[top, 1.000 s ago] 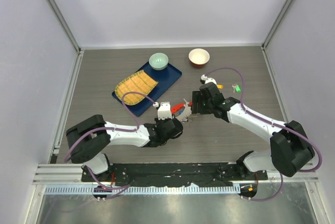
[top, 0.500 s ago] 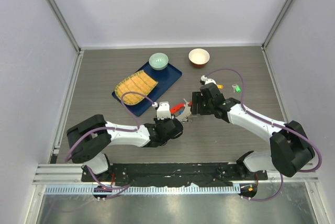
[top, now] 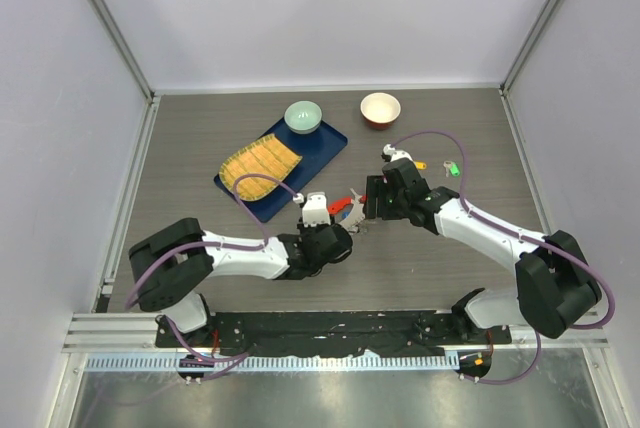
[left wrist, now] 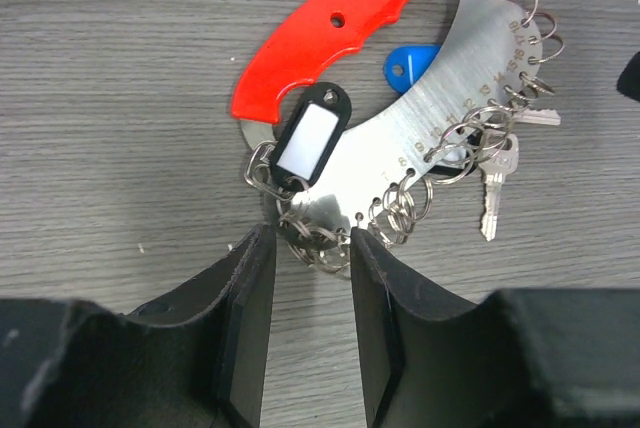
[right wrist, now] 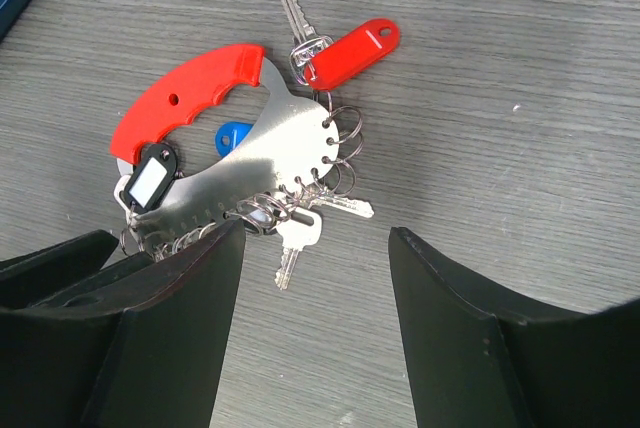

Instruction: Put the keys on the keyring

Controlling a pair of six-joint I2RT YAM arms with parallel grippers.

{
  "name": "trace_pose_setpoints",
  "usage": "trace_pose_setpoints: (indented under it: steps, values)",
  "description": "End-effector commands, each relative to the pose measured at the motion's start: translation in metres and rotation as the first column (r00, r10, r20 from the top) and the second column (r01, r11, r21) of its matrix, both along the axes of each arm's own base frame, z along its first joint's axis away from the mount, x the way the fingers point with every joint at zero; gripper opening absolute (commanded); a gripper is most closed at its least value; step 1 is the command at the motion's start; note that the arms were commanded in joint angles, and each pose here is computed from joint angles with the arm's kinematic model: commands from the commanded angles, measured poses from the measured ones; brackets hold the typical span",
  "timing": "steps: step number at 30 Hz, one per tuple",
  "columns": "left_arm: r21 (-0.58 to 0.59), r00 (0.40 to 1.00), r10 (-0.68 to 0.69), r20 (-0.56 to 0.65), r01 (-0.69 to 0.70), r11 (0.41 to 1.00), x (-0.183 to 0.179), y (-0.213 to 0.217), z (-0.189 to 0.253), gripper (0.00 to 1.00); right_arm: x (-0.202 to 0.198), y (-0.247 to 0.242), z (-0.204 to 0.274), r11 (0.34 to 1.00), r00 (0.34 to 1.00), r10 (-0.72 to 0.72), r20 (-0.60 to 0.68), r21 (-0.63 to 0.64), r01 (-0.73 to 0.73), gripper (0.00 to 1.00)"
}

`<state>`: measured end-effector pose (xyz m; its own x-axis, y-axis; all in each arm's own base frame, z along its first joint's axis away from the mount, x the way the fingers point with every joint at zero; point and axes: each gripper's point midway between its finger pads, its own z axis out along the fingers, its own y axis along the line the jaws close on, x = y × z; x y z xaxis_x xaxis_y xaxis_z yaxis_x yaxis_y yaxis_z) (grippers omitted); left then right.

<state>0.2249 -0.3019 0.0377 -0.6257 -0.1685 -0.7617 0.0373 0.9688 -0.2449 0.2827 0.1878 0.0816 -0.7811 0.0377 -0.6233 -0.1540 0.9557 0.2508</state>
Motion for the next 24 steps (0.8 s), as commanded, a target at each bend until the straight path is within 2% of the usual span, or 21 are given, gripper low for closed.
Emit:
trace_pose_setpoints:
  steps: [1,13,15,19,24]
  values:
    - [-0.022,0.999,0.015,0.041,-0.014,1.0,0.01,-0.012,0.012,0.38,0.008,0.004,0.014,0.999,0.998,0.007,0.059,0.035,-0.009,0.66]
    - [0.023,0.998,0.05,0.024,-0.051,0.998,0.007,0.001,0.007,0.31,0.008,0.007,0.011,0.999,0.999,0.017,0.047,0.039,-0.019,0.66]
    - [0.016,0.998,0.051,0.027,-0.051,0.999,0.007,0.001,0.008,0.32,0.008,0.007,0.011,0.999,0.999,0.019,0.047,0.04,-0.021,0.66]
    - [-0.029,0.998,0.051,0.046,-0.05,0.998,0.009,-0.002,0.02,0.4,0.008,0.008,0.012,0.999,0.998,0.025,0.05,0.043,-0.028,0.66]
    - [-0.052,0.994,0.076,0.082,-0.071,0.996,0.013,0.001,0.032,0.43,0.007,0.007,0.014,0.999,0.998,0.027,0.058,0.044,-0.03,0.66]
